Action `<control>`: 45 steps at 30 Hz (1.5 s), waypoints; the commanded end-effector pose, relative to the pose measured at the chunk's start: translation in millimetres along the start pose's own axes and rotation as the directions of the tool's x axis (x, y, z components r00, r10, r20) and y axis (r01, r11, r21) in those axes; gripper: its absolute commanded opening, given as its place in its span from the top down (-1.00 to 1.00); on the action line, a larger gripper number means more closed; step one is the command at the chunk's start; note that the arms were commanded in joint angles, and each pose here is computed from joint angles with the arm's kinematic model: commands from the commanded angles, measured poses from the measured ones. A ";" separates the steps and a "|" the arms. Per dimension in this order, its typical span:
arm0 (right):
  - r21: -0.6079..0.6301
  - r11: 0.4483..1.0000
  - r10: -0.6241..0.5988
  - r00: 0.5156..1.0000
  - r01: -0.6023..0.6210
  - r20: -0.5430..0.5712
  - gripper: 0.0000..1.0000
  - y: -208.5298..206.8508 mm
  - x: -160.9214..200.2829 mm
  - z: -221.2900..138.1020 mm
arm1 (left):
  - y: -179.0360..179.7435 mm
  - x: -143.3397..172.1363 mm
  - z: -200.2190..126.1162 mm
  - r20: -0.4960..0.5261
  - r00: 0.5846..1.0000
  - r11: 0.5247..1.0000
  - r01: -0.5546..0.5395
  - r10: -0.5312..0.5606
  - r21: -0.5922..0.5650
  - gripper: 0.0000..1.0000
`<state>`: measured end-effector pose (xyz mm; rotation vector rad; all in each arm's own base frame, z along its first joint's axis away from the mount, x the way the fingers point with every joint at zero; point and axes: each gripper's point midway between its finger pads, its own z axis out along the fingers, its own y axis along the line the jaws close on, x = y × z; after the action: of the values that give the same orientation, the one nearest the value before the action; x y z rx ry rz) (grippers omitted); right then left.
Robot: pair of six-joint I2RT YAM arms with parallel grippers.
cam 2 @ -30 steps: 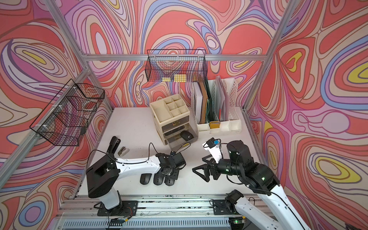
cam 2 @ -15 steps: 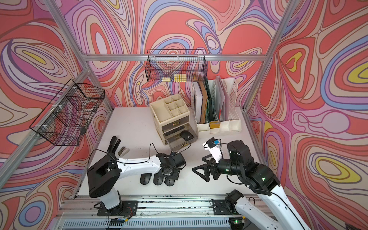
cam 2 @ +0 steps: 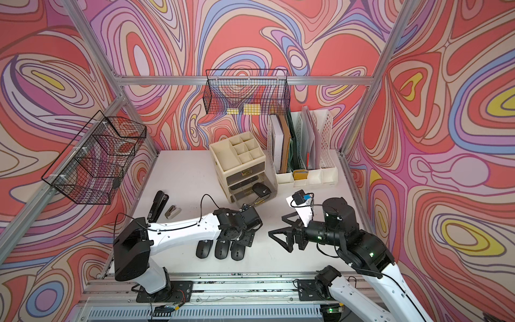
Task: Take the mice out of the drawer
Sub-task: Place the mouse at the center of the board, then pick up the mouse from the drawer.
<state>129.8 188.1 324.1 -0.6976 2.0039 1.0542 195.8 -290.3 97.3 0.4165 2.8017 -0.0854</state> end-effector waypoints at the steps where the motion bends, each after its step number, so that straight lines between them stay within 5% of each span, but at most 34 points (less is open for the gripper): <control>1: 0.037 0.999 -0.017 0.995 0.013 0.098 -0.96 -4.6 -19.1 -2.1 | 13.1 -8.5 -31.0 0.012 0.995 0.993 -0.098 0.099 -0.067 -0.59; 9: 0.148 0.989 -0.031 0.980 0.001 0.198 -0.96 -23.2 -38.5 -6.0 | -23.1 -58.7 -79.7 0.126 0.944 0.949 -0.312 0.305 0.039 -0.47; 15: 0.302 0.953 -0.068 0.951 -0.027 0.300 -0.96 -42.2 -47.4 -31.5 | -36.0 -95.5 -87.8 0.173 0.918 0.919 -0.379 0.358 0.107 -0.38; 22: 0.445 0.892 -0.090 0.930 -0.084 0.356 -0.97 -62.5 -40.7 -59.6 | -48.6 -139.2 -88.2 0.237 0.857 0.851 -0.499 0.457 0.161 0.00; 29: 0.484 0.868 -0.074 0.934 -0.111 0.349 -0.97 -74.1 -23.0 -63.1 | -51.9 -183.7 -75.7 0.282 0.831 0.831 -0.533 0.480 0.158 0.27; 37: 0.504 0.857 -0.056 0.953 -0.108 0.299 -0.97 -82.6 -10.6 -55.5 | -39.2 -218.5 -31.5 0.277 0.826 0.842 -0.531 0.491 0.092 1.00; 45: 0.538 0.836 -0.056 0.959 -0.107 0.277 -0.97 -90.7 -5.5 -54.5 | -33.2 -238.6 3.9 0.296 0.805 0.843 -0.537 0.515 -0.007 1.00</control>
<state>177.1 99.7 320.7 -0.1996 1.8891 0.5461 387.2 -383.9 164.5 1.1016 2.3854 -0.1736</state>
